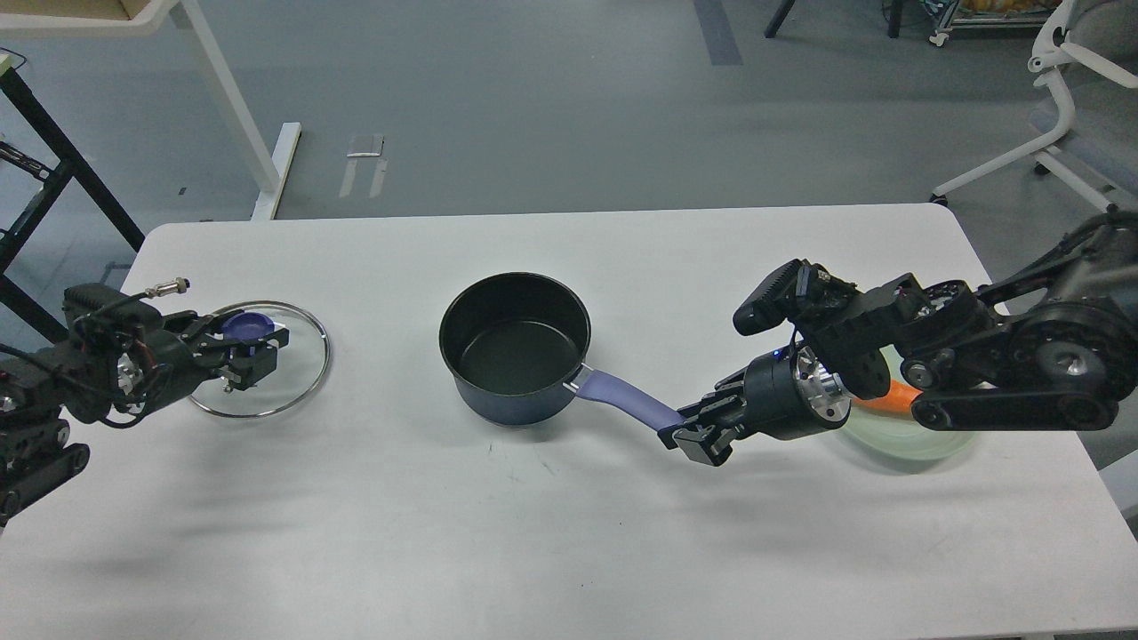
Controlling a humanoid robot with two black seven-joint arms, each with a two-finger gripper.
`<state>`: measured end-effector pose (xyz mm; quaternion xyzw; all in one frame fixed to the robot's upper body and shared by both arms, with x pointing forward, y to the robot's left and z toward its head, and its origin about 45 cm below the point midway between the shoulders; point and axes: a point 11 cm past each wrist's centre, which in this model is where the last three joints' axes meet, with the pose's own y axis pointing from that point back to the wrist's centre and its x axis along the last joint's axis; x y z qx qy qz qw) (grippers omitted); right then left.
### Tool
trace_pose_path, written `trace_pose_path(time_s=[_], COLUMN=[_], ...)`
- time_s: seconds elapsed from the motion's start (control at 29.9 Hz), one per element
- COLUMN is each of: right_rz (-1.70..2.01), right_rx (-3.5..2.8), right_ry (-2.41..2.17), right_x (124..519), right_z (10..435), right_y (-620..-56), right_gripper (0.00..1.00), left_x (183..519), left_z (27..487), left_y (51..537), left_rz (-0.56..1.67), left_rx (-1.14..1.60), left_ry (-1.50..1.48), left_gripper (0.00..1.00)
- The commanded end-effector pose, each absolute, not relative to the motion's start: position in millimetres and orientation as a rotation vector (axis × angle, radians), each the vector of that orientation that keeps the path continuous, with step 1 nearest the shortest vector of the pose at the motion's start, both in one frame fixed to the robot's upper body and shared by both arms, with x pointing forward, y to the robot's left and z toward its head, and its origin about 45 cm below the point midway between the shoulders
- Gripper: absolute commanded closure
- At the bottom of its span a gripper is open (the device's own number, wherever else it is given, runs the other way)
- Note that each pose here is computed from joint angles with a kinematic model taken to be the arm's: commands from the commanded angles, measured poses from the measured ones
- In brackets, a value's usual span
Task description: Open pot lid
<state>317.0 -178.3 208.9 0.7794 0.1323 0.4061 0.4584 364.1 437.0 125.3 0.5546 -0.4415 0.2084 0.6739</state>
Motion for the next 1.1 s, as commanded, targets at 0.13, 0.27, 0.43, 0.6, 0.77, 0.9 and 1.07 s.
trace_pose_path(time_s=[0.13, 0.27, 0.43, 0.6, 0.77, 0.9, 1.07], right_rz=[1.0, 1.0, 1.0, 1.001, 1.004, 1.004, 1.018], right_rx=[1.92, 1.92, 1.919, 1.918, 1.925, 1.945, 1.969], right_ry=[0.322, 0.318, 0.317, 0.316, 0.306, 0.292, 0.205], right_x=[318, 318, 318, 319, 319, 319, 333], right_z=[210, 210, 211, 211, 212, 212, 222], right_y=[-179, -180, -180, -180, -180, -176, -177], right_gripper=[0.78, 0.78, 0.78, 0.78, 0.73, 0.59, 0.06], left_x=[361, 359, 359, 362, 383, 413, 435], left_z=[121, 119, 119, 122, 148, 189, 221], left_y=[439, 439, 439, 440, 445, 448, 447], left_rz=[0.469, 0.468, 0.47, 0.487, 0.75, 1.014, 1.2], left_rx=[1.256, 1.257, 1.256, 1.253, 1.17, 1.042, 0.85], left_ry=[-0.982, -0.977, -0.978, -0.975, -0.888, -0.815, -0.615], left_gripper=[0.31, 0.22, 0.19, 0.11, 0.01, 0.01, 0.01])
